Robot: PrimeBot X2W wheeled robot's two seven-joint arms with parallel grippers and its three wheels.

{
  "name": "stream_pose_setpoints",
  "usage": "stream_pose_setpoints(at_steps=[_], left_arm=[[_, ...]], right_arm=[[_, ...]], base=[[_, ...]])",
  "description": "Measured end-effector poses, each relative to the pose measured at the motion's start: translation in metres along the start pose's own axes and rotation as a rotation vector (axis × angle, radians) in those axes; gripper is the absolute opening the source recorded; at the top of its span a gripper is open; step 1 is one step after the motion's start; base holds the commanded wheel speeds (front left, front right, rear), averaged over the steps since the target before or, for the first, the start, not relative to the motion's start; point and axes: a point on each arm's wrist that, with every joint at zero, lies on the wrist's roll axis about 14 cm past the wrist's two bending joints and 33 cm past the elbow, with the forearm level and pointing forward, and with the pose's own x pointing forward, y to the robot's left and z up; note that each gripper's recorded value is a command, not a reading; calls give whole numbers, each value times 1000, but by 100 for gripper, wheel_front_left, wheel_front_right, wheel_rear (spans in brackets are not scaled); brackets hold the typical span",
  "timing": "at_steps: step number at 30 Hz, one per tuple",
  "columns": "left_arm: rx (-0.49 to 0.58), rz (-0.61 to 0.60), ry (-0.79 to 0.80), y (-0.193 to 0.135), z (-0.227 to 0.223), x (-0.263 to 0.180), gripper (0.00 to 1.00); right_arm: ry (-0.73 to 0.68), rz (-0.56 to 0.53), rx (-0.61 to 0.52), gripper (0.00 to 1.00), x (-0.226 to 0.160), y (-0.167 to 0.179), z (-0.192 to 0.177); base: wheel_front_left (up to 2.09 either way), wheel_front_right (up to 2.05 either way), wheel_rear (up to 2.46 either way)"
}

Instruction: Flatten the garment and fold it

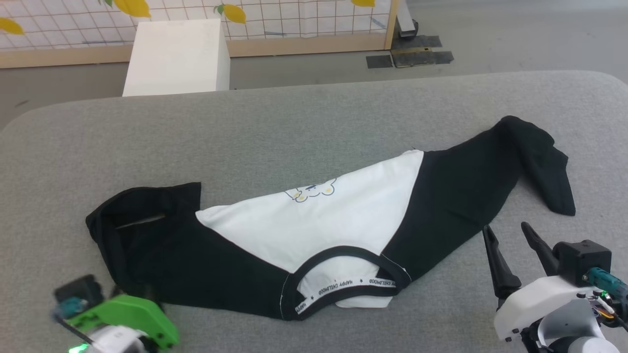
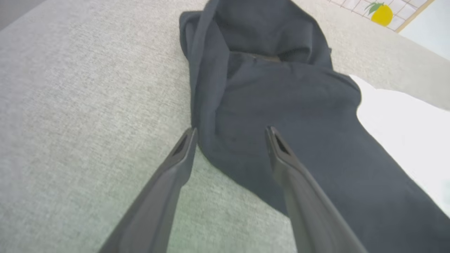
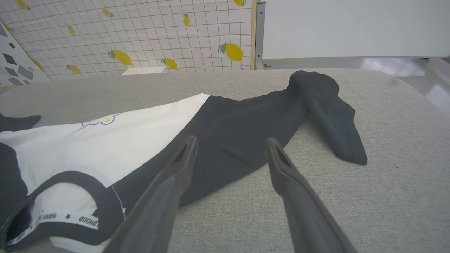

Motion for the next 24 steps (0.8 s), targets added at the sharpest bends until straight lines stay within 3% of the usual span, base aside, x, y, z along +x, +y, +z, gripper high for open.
stream_pose_setpoints(at_steps=[7, 22, 23, 24], left_arm=[[-23, -90, 113, -34, -29, -20, 100], [-9, -25, 308, -33, -57, 8, 100], [-5, -33, 330, -35, -59, 8, 54], [8, -44, 351, -35, -61, 9, 20]], right_arm=[[-4, 24, -4, 100, 3, 8, 3], [11, -16, 8, 100, -4, -4, -2], [11, -21, 9, 100, -5, -6, -2], [13, -26, 9, 100, -5, -7, -2]], base=[[0, 0, 0], [0, 0, 0], [0, 0, 0], [0, 0, 0]])
